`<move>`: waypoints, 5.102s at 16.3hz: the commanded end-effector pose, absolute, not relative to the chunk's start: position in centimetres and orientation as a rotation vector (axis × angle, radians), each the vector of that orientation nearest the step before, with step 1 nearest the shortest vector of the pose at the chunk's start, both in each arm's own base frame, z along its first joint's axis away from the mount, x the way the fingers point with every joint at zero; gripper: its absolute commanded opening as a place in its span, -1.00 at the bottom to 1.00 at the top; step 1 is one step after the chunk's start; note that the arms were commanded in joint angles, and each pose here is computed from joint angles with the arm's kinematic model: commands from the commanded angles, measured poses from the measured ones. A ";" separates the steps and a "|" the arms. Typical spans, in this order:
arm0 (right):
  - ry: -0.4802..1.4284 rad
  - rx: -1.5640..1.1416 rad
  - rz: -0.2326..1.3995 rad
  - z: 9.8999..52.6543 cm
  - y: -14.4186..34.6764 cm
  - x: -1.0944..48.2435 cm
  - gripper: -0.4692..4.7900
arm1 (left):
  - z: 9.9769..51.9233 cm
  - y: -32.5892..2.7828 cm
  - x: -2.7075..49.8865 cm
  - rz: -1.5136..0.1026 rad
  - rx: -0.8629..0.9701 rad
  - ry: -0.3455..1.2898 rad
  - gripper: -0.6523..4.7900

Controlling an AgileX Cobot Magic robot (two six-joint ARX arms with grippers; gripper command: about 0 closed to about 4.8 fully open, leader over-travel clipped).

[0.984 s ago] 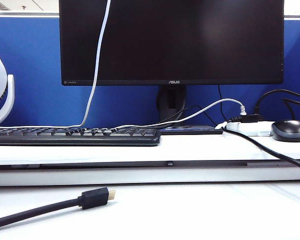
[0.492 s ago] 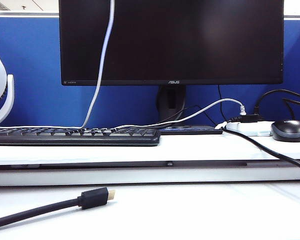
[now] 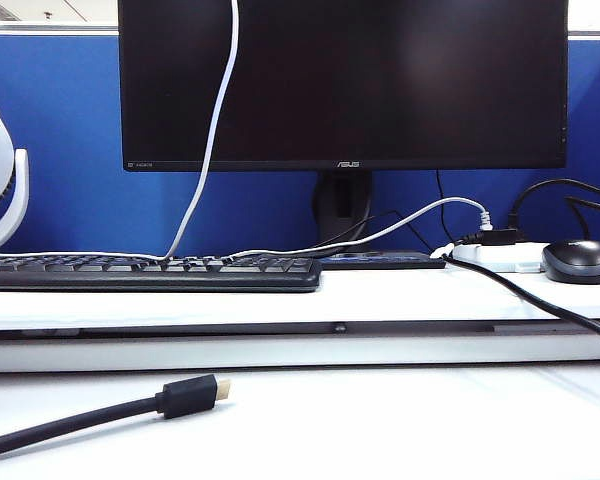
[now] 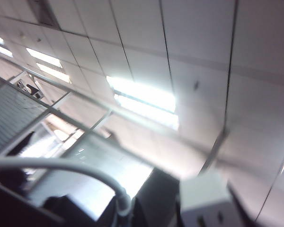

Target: Pick up the Type-C charging cable and the charging base, insert one end of the Type-C charger into the corresponding slot on the base, and finally place the plugged-in charger back on the table.

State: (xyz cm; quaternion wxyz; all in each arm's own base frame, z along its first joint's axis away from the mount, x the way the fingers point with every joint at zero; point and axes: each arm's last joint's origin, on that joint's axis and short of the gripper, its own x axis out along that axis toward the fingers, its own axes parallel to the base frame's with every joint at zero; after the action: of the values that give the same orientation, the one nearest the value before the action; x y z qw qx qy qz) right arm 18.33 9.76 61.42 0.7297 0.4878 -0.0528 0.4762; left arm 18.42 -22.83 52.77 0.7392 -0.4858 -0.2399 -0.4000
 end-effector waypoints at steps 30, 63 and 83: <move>1.371 0.224 0.983 29.9 18.2 37.5 -0.84 | 54.3 -16.3 15.9 -0.901 -0.342 -0.436 -0.78; 1.342 -0.058 0.668 26.7 19.5 34.5 0.84 | 54.3 -16.3 15.8 -0.903 -0.344 -0.436 -0.78; 1.403 0.260 0.760 28.3 16.9 34.8 -0.80 | 55.0 -15.0 14.5 -0.911 -0.376 -0.450 -0.78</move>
State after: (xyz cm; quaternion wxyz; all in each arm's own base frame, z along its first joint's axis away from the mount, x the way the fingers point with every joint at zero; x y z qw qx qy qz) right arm 34.67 17.00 27.89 0.6931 0.1007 0.6372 0.3217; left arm 14.69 -15.19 54.78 0.8598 -0.1772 -0.2061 -0.4323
